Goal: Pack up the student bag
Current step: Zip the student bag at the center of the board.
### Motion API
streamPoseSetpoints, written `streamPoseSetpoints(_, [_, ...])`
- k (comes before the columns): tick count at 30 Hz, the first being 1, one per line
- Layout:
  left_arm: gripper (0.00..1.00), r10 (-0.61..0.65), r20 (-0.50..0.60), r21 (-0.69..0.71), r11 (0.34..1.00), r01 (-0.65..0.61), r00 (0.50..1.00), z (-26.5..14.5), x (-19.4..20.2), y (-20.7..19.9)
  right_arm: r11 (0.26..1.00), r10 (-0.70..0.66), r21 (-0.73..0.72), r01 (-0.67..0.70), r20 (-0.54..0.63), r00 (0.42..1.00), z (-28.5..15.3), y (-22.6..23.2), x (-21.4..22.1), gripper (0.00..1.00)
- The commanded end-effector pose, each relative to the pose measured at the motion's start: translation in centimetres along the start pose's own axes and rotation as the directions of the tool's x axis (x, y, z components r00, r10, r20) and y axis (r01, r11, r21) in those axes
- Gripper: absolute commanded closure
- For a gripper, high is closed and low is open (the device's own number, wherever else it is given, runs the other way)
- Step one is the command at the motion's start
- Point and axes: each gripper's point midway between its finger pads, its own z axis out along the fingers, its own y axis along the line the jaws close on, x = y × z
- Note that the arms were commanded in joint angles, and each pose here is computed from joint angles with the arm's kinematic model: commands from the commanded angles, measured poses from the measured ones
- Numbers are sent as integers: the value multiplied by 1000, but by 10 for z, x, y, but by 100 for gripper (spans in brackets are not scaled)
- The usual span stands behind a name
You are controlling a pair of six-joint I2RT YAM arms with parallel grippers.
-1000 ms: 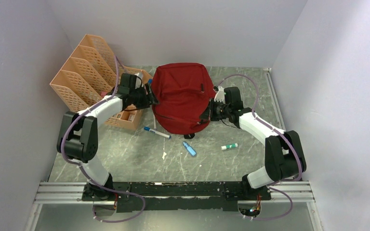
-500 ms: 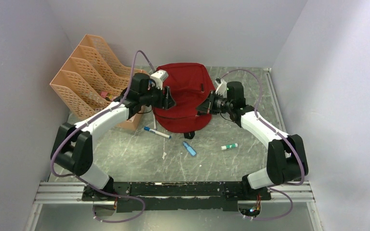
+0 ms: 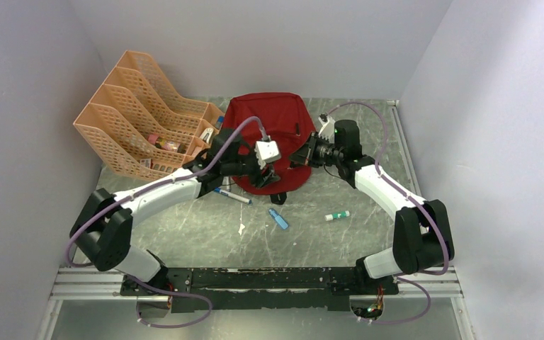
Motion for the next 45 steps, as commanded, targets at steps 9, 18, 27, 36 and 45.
streamPoseSetpoints(9, [41, 161, -106, 40, 987, -158, 981, 36, 32, -4, 999, -30, -29, 31, 35, 999, -7, 6, -5, 100])
streamPoseSetpoints(18, [75, 154, -175, 2, 988, -156, 972, 43, 54, 6, 999, -36, 21, 35, 46, 998, -4, -9, -4, 100])
streamPoseSetpoints(27, [95, 138, -203, 13, 990, -138, 969, 33, 56, -4, 981, -56, 194, 30, 134, 989, -6, -46, -21, 100])
streamPoseSetpoints(36, [95, 67, -259, -51, 995, -83, 964, 19, 67, -4, 927, -98, 376, 14, 203, 974, -17, -82, -41, 100])
streamPoseSetpoints(45, [95, 50, -252, -67, 995, -69, 966, 9, 64, -7, 875, -91, 482, -35, 235, 968, -25, -113, -54, 100])
